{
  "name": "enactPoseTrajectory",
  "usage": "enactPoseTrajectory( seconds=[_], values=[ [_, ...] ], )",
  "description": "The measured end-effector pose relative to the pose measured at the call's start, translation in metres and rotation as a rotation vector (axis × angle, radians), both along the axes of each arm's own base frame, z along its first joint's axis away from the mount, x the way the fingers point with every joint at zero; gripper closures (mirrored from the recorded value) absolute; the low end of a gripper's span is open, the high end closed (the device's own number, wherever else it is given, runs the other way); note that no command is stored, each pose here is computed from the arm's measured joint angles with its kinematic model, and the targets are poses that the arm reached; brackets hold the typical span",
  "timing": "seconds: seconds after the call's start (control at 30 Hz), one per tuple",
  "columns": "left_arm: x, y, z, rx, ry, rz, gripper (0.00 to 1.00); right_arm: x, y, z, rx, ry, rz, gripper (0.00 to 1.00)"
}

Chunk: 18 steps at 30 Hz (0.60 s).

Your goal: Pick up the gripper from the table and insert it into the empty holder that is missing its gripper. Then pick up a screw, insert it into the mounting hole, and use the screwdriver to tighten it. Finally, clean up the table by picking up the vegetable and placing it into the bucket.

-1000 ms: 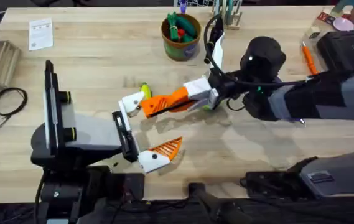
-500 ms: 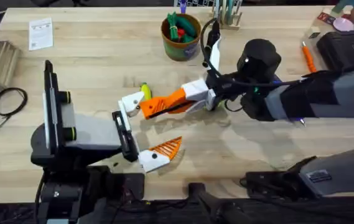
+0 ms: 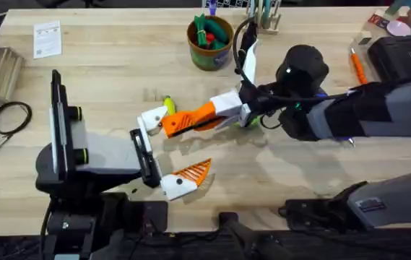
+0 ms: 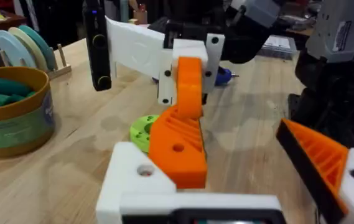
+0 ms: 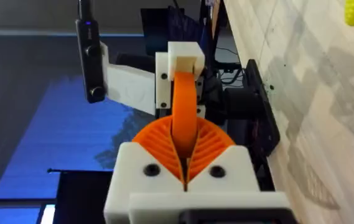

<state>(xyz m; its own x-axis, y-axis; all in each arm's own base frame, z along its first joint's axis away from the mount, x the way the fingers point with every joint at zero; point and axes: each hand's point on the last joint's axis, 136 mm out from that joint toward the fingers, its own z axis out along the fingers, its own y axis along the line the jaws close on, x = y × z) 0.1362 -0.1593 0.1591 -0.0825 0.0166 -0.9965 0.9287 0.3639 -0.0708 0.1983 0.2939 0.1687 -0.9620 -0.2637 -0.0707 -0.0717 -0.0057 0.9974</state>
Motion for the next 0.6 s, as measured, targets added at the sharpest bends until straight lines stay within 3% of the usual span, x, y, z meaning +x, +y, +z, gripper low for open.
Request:
enactPoseTrajectory(
  seconds=[0.6],
  values=[
    [0.0029, 0.0015, -0.0001, 0.003, -0.005, 0.018, 0.015, 0.0034, 0.0079, -0.0007, 0.012, -0.063, -0.040, 0.992]
  ],
)
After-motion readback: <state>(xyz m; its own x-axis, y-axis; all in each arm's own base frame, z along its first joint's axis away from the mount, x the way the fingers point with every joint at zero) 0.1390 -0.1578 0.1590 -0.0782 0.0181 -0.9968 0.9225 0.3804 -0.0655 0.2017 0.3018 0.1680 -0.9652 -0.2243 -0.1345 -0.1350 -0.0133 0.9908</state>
